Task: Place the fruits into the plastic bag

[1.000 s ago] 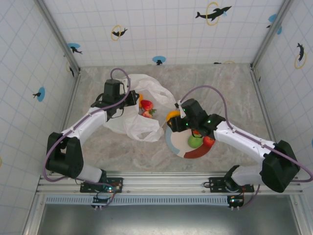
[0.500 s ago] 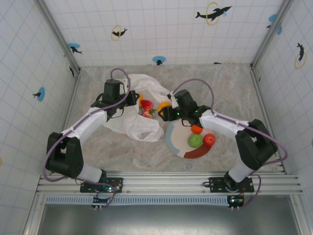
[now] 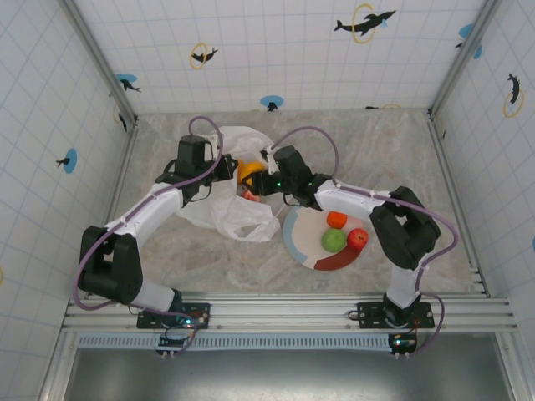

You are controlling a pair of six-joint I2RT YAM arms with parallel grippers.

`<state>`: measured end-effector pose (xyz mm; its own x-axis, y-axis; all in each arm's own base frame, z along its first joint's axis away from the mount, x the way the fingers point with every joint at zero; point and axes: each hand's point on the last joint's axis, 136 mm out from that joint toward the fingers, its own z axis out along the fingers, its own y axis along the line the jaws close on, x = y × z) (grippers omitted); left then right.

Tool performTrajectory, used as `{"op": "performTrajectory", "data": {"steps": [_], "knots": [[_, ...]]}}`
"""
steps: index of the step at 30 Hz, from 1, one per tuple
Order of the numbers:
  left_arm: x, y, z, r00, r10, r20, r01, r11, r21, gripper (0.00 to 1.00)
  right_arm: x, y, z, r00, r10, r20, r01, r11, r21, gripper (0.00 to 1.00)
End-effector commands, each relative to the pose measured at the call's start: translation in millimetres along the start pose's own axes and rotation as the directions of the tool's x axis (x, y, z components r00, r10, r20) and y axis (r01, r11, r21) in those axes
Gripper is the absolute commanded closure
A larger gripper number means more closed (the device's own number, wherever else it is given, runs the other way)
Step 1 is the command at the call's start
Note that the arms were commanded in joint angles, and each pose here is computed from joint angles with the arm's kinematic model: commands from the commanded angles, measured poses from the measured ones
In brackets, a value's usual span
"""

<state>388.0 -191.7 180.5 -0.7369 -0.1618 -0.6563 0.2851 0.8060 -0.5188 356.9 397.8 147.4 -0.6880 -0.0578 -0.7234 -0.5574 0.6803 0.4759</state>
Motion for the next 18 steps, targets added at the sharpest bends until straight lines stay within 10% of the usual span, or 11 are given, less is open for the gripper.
{"op": "performTrajectory", "data": {"steps": [1, 18], "knots": [[-6, -7, -8, 1.0, 0.002, 0.026, -0.002, 1.0, 0.01, 1.0, -28, -4, 7, 0.99, 0.002, 0.141, -0.005, 1.0, 0.014, 0.4], [-10, -10, -10, 0.999, 0.018, 0.047, -0.019, 1.0, 0.024, 1.0, -16, -14, 52, 0.969, -0.01, 0.246, 0.013, 1.0, -0.012, 0.37]]}}
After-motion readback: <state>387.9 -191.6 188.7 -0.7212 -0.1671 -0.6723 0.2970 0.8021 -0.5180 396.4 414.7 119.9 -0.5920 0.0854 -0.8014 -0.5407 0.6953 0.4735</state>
